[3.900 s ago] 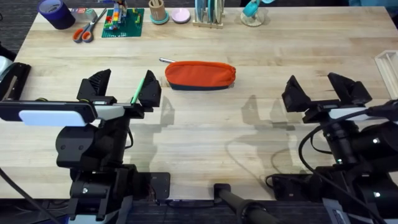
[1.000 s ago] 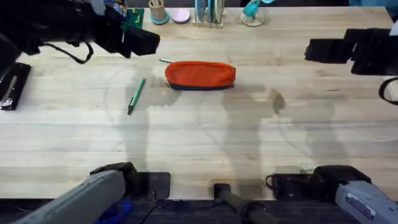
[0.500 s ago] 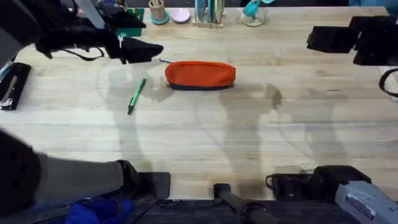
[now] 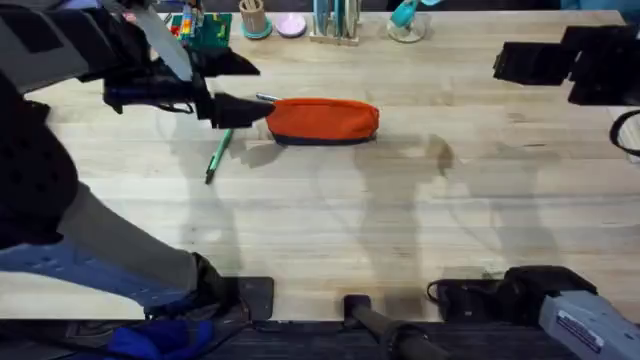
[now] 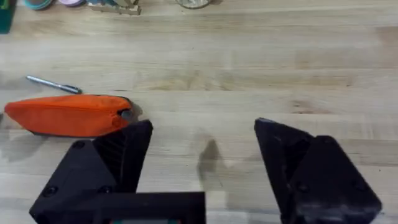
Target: Unzip the bag, pick up the pens from the table one at a time and place them inside, then zip the bag closed.
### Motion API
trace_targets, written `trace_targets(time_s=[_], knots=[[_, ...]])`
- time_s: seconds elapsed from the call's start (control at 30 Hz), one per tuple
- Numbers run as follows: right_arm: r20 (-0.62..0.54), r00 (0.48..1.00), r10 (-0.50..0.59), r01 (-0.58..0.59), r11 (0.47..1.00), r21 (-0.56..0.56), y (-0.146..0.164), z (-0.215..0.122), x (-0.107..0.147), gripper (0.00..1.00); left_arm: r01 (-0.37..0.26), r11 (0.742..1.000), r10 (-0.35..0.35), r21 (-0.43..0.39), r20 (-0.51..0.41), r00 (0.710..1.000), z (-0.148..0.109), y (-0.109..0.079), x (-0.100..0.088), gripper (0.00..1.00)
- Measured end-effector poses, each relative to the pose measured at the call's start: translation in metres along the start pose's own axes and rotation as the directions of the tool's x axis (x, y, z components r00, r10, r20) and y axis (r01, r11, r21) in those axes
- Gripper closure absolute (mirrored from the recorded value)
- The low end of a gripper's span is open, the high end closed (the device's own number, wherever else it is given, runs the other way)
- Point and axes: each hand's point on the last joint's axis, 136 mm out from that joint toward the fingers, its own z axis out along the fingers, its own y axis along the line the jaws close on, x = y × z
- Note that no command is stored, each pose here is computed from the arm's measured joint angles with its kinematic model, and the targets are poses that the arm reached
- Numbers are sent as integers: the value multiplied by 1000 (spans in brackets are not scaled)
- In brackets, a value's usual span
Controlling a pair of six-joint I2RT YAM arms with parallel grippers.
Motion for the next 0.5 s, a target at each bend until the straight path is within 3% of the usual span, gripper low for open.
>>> trace_targets(time_s=[0.2,0.5], knots=[[0,1000,0,0,1000,0,0,0,0,5,-48,996,49,80,-13,999,17,-13,14,4],[0,1000,0,0,1000,0,0,0,0,5,-77,991,79,113,-16,997,30,-8,32,23]])
